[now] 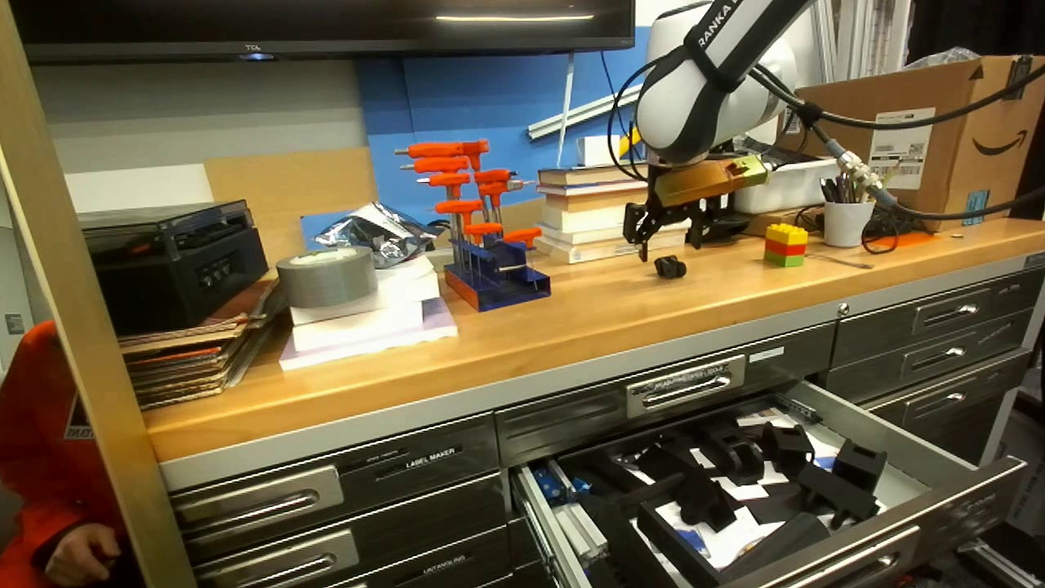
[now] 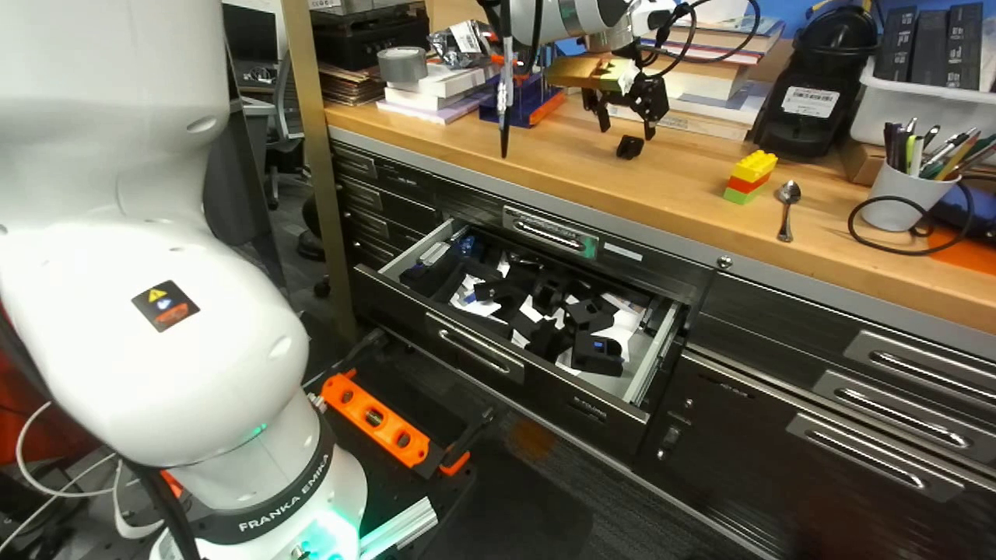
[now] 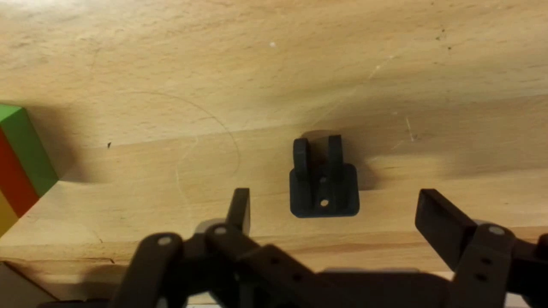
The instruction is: Put the black objects in the drawer and close it
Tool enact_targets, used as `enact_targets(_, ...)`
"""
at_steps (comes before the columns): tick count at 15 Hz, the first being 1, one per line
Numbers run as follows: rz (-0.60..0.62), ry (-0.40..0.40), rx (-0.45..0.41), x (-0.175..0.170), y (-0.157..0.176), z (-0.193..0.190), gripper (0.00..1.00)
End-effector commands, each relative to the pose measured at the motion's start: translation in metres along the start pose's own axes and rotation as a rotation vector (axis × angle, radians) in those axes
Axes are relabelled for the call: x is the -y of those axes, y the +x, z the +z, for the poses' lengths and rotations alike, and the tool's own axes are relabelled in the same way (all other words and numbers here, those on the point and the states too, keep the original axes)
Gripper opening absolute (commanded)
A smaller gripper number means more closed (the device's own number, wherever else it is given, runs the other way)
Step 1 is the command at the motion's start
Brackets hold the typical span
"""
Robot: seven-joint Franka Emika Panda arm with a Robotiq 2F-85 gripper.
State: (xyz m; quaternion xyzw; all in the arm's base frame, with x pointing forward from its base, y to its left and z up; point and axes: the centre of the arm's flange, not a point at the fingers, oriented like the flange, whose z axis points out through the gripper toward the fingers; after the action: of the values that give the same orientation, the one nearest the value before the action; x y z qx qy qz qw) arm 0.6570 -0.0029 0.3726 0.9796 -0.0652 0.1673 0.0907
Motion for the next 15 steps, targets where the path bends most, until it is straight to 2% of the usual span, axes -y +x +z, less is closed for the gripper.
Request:
enact_targets(1,-0.002,0.000,0.023,0.001,0.025,0.003,1.00)
enact_targets(15,-0.022,0.022,0.155,-0.019,0.034,0.025,1.00)
